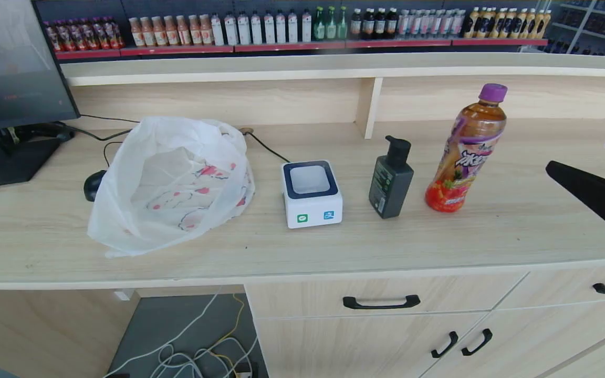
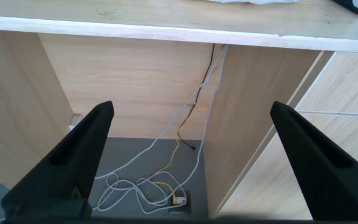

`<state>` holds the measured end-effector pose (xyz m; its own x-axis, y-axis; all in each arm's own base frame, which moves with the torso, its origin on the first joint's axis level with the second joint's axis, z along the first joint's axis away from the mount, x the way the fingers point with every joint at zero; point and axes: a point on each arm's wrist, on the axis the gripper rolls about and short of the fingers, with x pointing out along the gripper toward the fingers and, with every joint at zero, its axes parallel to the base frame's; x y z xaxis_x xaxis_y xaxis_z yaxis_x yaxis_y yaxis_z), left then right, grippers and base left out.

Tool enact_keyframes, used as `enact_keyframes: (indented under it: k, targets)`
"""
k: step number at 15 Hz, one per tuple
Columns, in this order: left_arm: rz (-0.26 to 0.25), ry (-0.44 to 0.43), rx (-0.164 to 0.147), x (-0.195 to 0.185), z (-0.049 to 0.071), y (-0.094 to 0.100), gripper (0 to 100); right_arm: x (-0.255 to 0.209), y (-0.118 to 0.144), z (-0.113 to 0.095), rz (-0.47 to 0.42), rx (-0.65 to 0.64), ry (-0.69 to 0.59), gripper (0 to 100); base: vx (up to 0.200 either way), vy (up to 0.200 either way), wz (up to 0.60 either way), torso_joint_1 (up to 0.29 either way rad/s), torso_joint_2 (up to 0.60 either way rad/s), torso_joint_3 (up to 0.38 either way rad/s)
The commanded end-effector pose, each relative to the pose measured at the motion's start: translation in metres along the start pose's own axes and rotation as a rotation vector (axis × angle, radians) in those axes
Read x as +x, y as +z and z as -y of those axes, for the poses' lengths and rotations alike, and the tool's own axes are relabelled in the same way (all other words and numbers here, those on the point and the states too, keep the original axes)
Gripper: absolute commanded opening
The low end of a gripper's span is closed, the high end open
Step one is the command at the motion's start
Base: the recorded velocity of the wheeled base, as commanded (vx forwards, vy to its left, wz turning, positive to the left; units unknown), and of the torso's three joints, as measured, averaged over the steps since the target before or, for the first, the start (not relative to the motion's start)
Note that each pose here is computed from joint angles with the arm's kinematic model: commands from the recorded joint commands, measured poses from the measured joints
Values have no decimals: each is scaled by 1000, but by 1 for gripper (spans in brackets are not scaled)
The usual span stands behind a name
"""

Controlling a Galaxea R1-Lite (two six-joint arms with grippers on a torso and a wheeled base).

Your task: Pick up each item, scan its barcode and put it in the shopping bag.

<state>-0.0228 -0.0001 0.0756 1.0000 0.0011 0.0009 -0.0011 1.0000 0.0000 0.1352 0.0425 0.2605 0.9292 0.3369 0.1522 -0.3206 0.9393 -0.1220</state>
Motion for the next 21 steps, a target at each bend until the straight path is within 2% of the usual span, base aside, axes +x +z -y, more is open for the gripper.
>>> enact_keyframes:
  k: [1,3,6,9,11,13,15,18,21]
  targets:
    - [1,0,0,0,0,0,100,31,-12,-21,-76,4,-3,100,0,0,0,0,0,0]
    - [1,0,0,0,0,0,100,38,-15,-42,-114,6,-40,100,0,0,0,0,0,0]
    - [1,0,0,0,0,0,100,49,-22,-50,-151,-32,-115,100,0,0,0,0,0,0]
    - [1,0,0,0,0,0,100,55,-23,-55,-128,-24,-116,100,0,0,0,0,0,0]
    - [1,0,0,0,0,0,100,61,-29,-69,-125,-14,-67,100,0,0,0,0,0,0]
    - [1,0,0,0,0,0,100,75,-39,-85,-131,51,-112,100,0,0,0,0,0,0]
    - [1,0,0,0,0,0,100,90,-44,-93,-93,132,-152,100,0,0,0,0,0,0]
    - [1,0,0,0,0,0,100,101,-61,-101,-106,127,-151,100,0,0,0,0,0,0]
    - [1,0,0,0,0,0,100,117,-75,-109,-35,146,-160,100,0,0,0,0,0,0]
